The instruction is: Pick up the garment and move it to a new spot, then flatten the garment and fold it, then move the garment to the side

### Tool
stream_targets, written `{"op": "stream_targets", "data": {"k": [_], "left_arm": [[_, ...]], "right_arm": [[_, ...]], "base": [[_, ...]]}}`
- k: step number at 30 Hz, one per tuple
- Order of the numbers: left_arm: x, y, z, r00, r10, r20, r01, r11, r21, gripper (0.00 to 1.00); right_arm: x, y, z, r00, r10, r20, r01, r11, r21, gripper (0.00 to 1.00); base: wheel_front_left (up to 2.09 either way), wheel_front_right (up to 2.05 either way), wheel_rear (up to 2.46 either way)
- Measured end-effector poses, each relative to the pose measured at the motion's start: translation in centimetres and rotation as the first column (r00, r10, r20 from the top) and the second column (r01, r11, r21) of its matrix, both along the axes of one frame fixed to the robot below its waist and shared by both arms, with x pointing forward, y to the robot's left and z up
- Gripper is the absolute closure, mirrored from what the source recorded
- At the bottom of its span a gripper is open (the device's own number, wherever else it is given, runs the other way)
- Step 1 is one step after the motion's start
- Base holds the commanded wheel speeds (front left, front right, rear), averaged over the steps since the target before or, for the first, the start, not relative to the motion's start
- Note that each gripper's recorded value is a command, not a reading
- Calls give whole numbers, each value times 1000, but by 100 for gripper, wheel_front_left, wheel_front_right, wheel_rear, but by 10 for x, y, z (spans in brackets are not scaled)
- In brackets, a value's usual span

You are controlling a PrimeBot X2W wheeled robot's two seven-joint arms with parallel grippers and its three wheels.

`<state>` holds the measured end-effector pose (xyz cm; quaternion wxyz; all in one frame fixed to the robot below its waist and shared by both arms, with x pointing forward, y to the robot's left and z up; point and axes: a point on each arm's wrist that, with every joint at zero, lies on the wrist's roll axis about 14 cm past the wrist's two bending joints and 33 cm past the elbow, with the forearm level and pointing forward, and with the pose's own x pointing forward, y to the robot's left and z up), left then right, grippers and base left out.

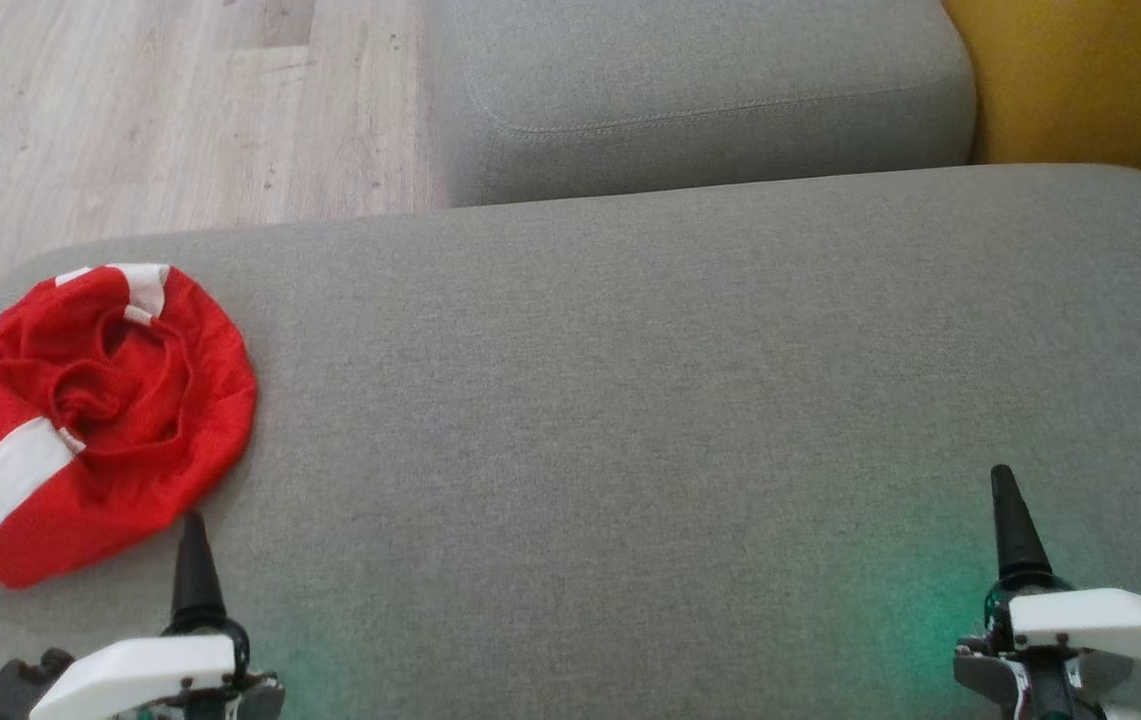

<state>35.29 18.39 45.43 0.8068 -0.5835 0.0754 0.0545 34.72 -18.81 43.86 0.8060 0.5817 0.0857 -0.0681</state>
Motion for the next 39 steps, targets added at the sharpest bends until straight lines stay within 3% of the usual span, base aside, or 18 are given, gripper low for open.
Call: {"op": "stream_targets", "data": {"k": [19,29,39], "left_arm": [[2,-6,19,998,-37,45,23,962,273,0],[2,-11,26,996,-60,64,31,922,385,0],[2,-18,33,992,-98,86,41,859,510,0]], "right_arm": [[2,25,14,991,129,41,-112,954,-279,0],[3,35,18,983,176,54,-142,912,-385,0],[2,50,21,967,246,57,-185,842,-507,0]], "base": [[0,0,0],[0,0,0],[0,0,0]]}}
